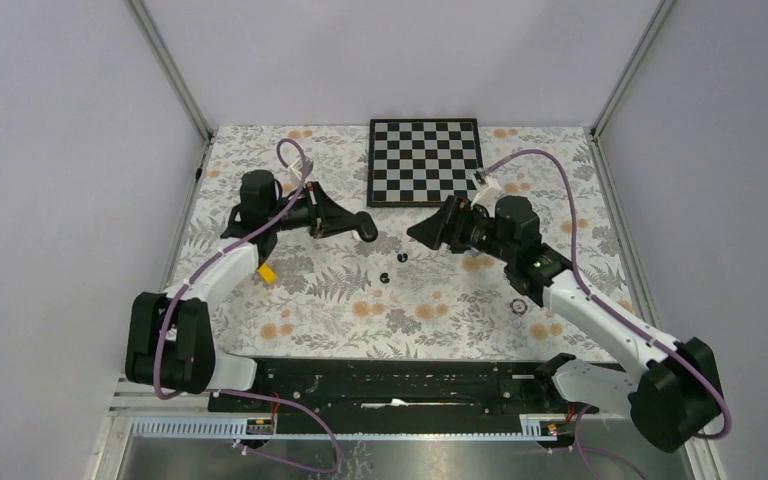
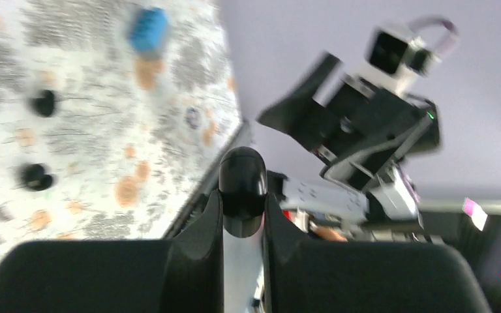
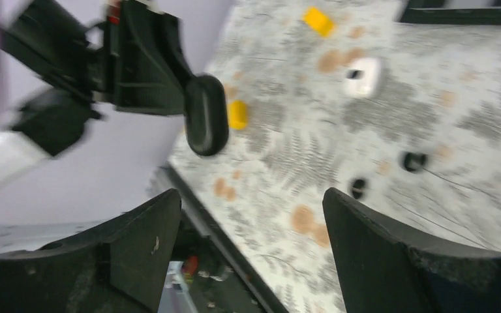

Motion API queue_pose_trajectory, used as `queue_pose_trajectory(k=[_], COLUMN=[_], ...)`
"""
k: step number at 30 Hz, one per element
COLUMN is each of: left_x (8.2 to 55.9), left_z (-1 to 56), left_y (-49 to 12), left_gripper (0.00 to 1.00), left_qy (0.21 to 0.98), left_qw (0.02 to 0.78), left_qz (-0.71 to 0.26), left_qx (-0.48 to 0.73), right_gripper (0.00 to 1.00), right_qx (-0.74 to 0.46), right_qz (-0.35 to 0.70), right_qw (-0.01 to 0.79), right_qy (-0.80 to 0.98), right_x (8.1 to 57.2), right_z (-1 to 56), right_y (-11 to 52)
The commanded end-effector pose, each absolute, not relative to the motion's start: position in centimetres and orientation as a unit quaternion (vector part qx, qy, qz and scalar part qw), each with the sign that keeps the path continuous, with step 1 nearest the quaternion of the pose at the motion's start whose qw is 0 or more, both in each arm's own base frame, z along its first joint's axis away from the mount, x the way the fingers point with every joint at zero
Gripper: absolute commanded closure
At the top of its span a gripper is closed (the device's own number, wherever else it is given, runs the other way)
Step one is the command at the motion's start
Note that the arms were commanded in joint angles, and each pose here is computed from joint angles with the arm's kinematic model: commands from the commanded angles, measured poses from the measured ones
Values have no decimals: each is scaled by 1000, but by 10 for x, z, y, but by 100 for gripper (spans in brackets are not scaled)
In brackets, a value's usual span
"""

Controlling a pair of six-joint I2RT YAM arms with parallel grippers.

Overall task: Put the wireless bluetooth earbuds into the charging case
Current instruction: Place the charging case at the center of the board.

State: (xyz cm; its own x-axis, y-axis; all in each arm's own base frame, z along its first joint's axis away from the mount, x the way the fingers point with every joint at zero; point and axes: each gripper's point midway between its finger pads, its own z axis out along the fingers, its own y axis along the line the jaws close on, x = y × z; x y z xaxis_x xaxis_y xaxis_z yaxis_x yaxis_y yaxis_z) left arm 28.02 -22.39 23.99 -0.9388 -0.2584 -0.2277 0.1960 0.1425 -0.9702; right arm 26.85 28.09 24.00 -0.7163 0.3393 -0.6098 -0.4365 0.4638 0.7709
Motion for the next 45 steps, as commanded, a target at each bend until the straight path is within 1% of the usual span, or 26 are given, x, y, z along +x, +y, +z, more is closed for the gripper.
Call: queue_pose_trajectory(k=[1, 6, 7, 9, 11, 15, 21, 24, 25, 26, 29, 31, 33, 37, 41, 45], left_x=[266, 258, 257, 257, 260, 261, 268, 271, 272, 272, 271, 272, 272, 274, 277, 278], left_z=[157, 98, 91, 83, 77, 70, 63, 65, 67, 69, 75, 78, 81, 92, 98, 107], left_y=[-190, -155, -150, -148, -142, -151, -160, -179, -187, -194, -214, -223, -231, -241, -244, -243], left_gripper=[100, 100, 100, 100, 100, 100, 100, 100, 96, 88, 72, 68, 65, 64, 59, 58], left_qy=[876, 938, 945, 952, 960, 970, 984, 984, 985, 985, 984, 983, 981, 976, 973, 971], left_qw=[141, 126, 125, 123, 133, 135, 133, 134, 132, 130, 121, 118, 115, 121, 130, 142], left_qz=[-455, -299, -272, -244, -195, -147, -63, -71, -78, -86, -113, -128, -145, -173, -182, -189], left_qx=[-72, -126, -132, -140, -149, -136, -104, -90, -84, -79, -64, -58, -53, -50, -48, -44], right_gripper=[12, 11, 9, 5, 1, 0, 0, 1, 0, 0, 0, 0, 0, 1, 0, 0], right_qx=[-22, -26, -24, -21, -20, -27, -28, -32, -33, -34, -32, -30, -29, -26, -17, -21], right_qz=[327, 318, 315, 303, 275, 222, 220, 236, 239, 240, 236, 231, 224, 221, 241, 266], right_qw=[402, 392, 389, 384, 377, 358, 348, 342, 342, 342, 347, 352, 357, 357, 364, 378], right_qy=[855, 863, 865, 872, 884, 906, 911, 909, 908, 908, 907, 907, 906, 907, 900, 886], right_x=[271, 267, 268, 271, 274, 276, 276, 272, 271, 271, 271, 272, 273, 274, 275, 275], right_z=[178, 166, 163, 156, 147, 132, 123, 121, 121, 121, 121, 122, 122, 119, 120, 125], right_y=[218, 215, 215, 214, 209, 200, 202, 207, 208, 208, 206, 205, 203, 203, 208, 218])
